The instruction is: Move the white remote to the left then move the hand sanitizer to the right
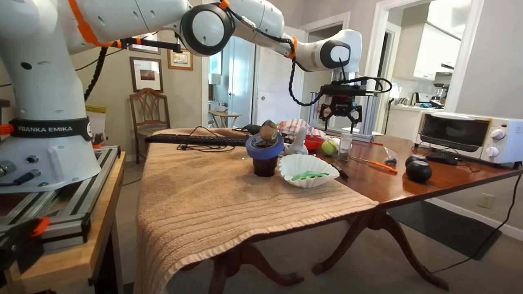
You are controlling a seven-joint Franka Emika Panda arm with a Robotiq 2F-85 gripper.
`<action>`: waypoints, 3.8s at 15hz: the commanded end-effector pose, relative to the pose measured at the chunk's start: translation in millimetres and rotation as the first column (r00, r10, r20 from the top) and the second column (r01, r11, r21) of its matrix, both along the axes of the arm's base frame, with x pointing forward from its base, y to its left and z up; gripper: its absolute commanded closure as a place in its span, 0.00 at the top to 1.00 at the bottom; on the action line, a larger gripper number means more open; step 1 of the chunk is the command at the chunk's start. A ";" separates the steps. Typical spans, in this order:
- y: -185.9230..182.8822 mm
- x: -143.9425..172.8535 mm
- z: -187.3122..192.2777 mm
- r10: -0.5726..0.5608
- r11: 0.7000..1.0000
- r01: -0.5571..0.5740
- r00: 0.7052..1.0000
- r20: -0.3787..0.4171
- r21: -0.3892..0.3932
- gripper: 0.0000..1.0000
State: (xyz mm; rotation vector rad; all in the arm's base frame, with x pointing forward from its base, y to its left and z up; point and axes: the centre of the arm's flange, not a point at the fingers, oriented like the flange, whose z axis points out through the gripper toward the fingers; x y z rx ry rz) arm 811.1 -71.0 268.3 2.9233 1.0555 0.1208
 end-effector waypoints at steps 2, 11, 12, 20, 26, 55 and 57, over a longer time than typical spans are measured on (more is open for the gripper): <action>0.2 -1.0 -8.0 -0.025 1.000 0.025 1.000 -0.013 0.008 1.00; -2.4 24.9 -29.0 -0.046 0.999 0.045 0.996 0.073 0.018 1.00; -4.9 27.0 -32.9 -0.060 0.998 0.059 0.995 0.083 0.026 1.00; -19.9 40.3 -55.3 -0.061 0.993 0.048 0.992 0.108 0.111 0.95; -20.7 43.4 -49.7 -0.046 0.992 0.030 0.992 0.119 0.126 0.45; 73.3 -66.4 76.8 -0.261 0.960 0.259 0.965 0.004 0.108 0.23; 90.2 -71.1 83.7 -0.321 0.941 0.321 0.947 -0.015 0.108 0.23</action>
